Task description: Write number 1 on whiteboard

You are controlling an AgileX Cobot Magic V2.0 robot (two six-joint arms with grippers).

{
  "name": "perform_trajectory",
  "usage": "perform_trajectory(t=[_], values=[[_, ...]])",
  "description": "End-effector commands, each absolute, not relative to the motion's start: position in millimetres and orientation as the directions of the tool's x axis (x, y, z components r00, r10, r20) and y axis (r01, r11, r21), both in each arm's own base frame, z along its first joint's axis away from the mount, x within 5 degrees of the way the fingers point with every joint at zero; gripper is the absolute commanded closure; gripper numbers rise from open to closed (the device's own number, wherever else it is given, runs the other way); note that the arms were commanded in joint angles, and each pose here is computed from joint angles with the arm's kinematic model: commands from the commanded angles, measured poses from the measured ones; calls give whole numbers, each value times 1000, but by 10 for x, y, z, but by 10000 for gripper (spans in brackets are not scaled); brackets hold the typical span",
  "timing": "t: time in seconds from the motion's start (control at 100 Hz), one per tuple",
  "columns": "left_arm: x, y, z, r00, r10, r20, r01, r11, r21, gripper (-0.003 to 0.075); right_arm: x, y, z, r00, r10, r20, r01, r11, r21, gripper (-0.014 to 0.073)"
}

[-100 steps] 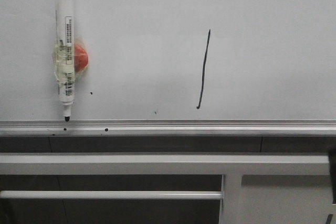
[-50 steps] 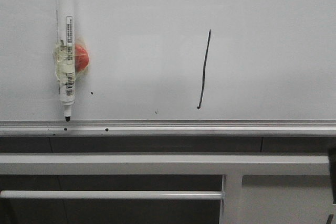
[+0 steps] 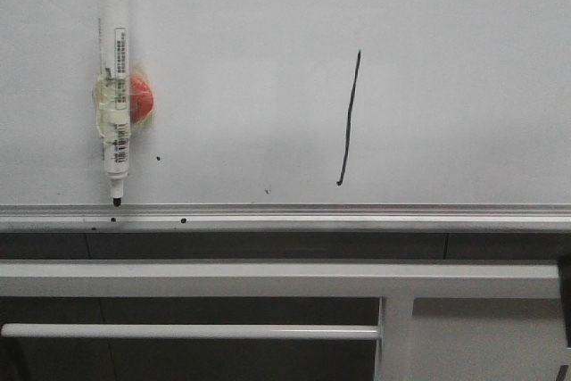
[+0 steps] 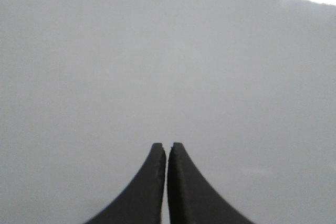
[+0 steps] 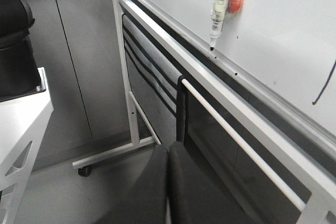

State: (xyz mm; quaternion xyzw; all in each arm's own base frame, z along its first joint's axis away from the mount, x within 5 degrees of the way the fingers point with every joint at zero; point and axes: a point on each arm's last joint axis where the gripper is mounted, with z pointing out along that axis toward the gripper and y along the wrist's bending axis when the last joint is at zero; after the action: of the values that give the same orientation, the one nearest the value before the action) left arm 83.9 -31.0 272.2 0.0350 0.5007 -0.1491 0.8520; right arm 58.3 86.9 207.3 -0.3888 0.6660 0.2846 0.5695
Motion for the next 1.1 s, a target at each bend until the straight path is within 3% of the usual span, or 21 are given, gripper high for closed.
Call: perform_trajectory(t=[0.0,0.16,0.38,0.52,0.76,0.87,1.09], values=[[759,-270,2896,586,-171,-792,272,962,-7,741,588,902,2216,-5,-118,-993,-848,527,-58,659],[666,-111,2870,547,-205,-812,254,965,-73,741,588,902,2216,-5,-118,-993,-848,527,-58,659],[556,53,2742,462,-170,-871,85,985,-147,741,588,902,2216,-5,-118,-993,-848,527,-58,659],[598,65,2596,315,-154,-937,3,987,-161,741,588,902,2216,-5,-118,-993,-848,527,-58,659],[647,4,2275,60,-88,-994,4,996,-88,741,588,902,2216,-5,-118,-993,-848,527,-58,659],[642,9,2077,34,-86,-996,-2,996,-86,741,588,902,2216,-5,-118,-993,-848,527,-58,659],[594,14,2062,33,-115,-993,-21,993,-116,741,589,901,2214,-6,-120,-993,-848,527,-58,659]])
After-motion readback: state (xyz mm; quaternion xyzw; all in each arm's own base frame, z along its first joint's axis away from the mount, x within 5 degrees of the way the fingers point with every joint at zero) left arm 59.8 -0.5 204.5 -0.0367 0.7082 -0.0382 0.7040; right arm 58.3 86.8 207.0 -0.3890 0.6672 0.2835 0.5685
